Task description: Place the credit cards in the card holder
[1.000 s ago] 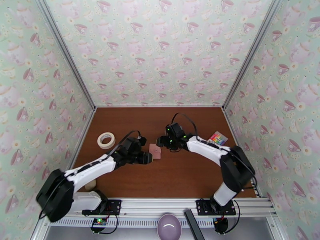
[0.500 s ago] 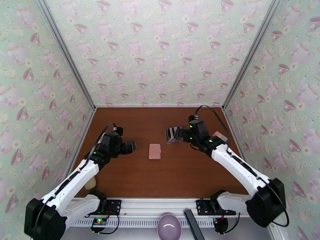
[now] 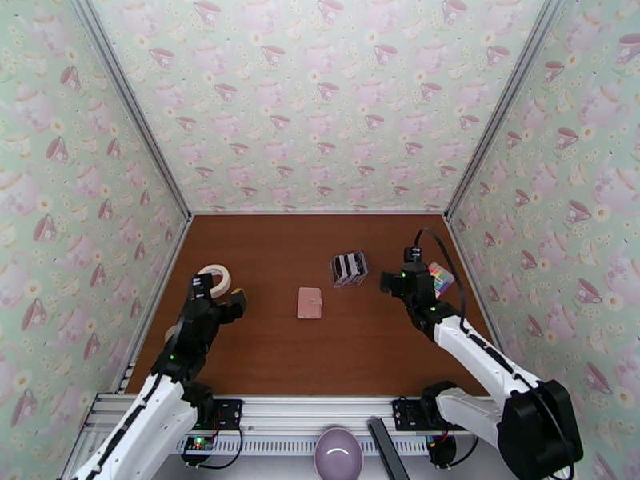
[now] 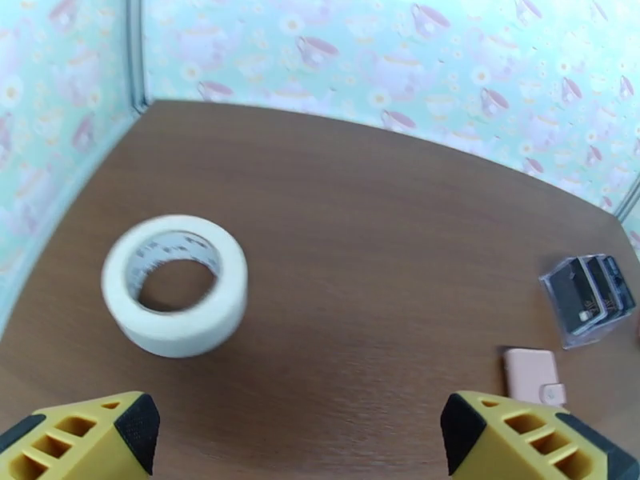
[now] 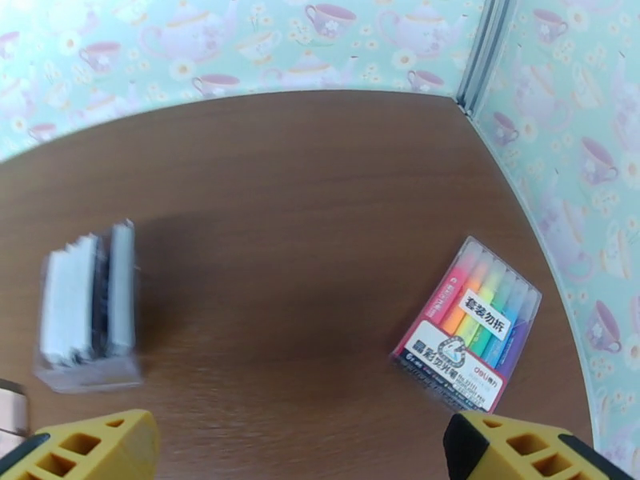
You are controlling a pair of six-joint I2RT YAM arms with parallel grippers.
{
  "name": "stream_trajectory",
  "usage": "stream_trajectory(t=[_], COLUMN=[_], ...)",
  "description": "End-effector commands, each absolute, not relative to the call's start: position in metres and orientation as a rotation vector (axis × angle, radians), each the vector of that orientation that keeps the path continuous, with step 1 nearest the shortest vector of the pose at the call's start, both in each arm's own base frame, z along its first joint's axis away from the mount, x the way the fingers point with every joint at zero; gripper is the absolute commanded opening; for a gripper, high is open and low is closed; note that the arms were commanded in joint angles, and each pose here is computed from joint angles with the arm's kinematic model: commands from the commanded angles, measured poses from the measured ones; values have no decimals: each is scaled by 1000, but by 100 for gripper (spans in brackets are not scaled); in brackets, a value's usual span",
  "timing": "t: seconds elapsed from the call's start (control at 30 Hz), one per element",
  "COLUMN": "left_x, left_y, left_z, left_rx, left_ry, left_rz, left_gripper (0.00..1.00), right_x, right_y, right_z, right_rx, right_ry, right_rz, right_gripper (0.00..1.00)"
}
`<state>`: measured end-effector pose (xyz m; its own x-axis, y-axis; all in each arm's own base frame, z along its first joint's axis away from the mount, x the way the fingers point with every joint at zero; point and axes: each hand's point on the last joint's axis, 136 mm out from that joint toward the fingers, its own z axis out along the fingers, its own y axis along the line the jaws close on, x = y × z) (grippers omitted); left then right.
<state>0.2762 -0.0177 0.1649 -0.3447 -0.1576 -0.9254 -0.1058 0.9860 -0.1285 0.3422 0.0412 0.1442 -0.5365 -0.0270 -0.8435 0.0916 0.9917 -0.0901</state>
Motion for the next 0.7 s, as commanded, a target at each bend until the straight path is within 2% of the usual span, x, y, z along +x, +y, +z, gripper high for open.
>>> stream_trajectory(t=[0.0,0.33,0.67], left_x=[277,285,304], left_y=[-9,-7,-4], left_z=[178,145,142], left_rx=[-152,-82,-70], left_ry=[1870,1867,1807], left_rz=[27,14,-71], left_gripper=[100,100,100], right_x=[355,365,376], right_y=[40,43,43], right_z=[165,150,136], right_rx=[35,-23,-50], right_ry=[1989,1948,1882], right_rz=[-149,-154,-122], right_gripper=[100,100,100])
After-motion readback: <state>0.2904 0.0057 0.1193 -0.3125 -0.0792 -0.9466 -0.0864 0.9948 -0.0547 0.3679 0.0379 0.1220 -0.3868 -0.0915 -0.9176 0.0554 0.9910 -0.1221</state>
